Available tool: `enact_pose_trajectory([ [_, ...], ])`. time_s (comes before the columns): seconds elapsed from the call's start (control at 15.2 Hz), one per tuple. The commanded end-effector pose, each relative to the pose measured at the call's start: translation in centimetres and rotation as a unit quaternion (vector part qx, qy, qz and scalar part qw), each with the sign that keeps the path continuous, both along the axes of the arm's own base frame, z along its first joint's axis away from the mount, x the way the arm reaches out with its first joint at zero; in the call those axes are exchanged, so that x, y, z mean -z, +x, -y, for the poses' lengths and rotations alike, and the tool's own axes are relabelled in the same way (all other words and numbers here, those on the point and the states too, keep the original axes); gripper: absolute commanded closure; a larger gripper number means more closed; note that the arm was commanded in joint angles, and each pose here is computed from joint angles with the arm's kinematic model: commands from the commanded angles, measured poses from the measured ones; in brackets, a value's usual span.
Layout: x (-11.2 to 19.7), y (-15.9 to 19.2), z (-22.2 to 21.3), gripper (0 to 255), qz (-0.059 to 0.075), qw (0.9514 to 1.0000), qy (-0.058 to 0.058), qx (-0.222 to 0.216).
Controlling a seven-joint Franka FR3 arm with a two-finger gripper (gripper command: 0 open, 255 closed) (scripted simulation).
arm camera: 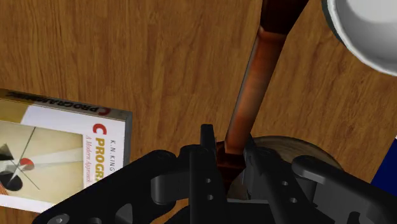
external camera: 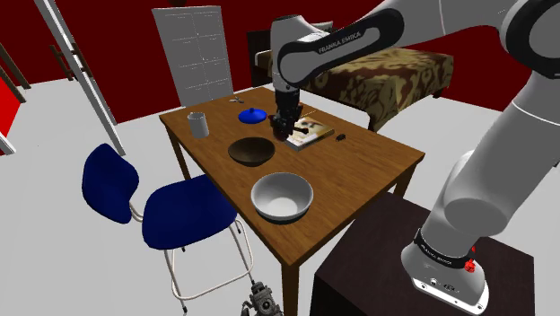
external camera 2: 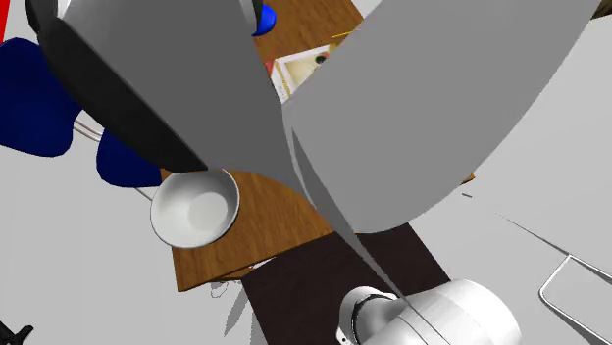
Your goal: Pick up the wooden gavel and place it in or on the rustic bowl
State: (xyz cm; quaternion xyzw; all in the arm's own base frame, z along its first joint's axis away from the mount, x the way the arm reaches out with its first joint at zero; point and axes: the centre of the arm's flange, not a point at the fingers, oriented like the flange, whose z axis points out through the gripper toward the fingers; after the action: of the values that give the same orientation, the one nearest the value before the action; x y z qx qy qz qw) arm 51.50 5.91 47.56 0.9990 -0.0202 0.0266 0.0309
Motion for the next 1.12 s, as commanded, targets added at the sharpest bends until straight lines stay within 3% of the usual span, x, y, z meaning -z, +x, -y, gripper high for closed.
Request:
enact_pose_trajectory([
  [0.0, 0.2, 2.2, -1.5, 255, 0.0, 1.0, 0.0, 0.0],
  [0.53, 0.4, 11.5, -6.4, 255, 0.0, 1.0, 0.0, 0.0],
  [1.06, 4.6, 11.5, -6.4, 255, 0.0, 1.0, 0.0, 0.0],
])
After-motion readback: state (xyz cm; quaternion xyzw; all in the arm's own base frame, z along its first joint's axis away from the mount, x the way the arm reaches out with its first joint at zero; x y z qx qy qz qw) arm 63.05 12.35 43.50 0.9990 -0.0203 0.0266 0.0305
